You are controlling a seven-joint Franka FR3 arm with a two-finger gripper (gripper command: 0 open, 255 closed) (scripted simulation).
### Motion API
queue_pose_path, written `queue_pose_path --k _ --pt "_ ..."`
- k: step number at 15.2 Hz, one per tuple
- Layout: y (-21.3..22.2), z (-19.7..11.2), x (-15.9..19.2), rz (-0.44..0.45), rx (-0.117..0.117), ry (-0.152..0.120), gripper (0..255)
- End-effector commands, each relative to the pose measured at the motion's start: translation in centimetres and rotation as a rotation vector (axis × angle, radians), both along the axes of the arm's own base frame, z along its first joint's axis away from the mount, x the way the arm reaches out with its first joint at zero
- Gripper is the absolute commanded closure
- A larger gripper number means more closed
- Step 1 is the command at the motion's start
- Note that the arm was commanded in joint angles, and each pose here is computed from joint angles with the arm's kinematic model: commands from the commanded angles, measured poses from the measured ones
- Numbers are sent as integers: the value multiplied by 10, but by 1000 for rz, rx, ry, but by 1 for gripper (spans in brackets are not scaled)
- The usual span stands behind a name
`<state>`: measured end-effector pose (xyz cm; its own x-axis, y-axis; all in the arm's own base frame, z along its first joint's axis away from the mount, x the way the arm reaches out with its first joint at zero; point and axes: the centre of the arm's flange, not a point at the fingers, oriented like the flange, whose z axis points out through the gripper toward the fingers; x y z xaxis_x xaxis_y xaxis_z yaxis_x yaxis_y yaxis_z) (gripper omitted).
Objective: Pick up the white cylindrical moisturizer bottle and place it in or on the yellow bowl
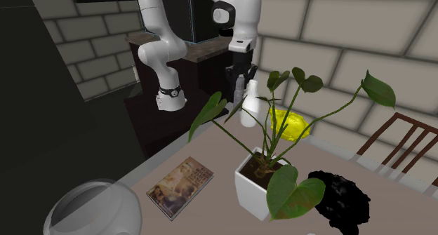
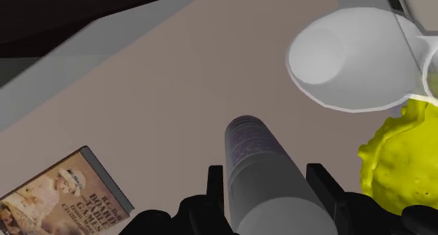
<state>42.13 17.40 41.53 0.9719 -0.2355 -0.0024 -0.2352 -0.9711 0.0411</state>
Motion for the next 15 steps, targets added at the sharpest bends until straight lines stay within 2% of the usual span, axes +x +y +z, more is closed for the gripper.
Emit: queue_pose_path --k 1,15 --pt "11 7 6 0 0 0 255" --pt "171 34 94 0 0 0 255"
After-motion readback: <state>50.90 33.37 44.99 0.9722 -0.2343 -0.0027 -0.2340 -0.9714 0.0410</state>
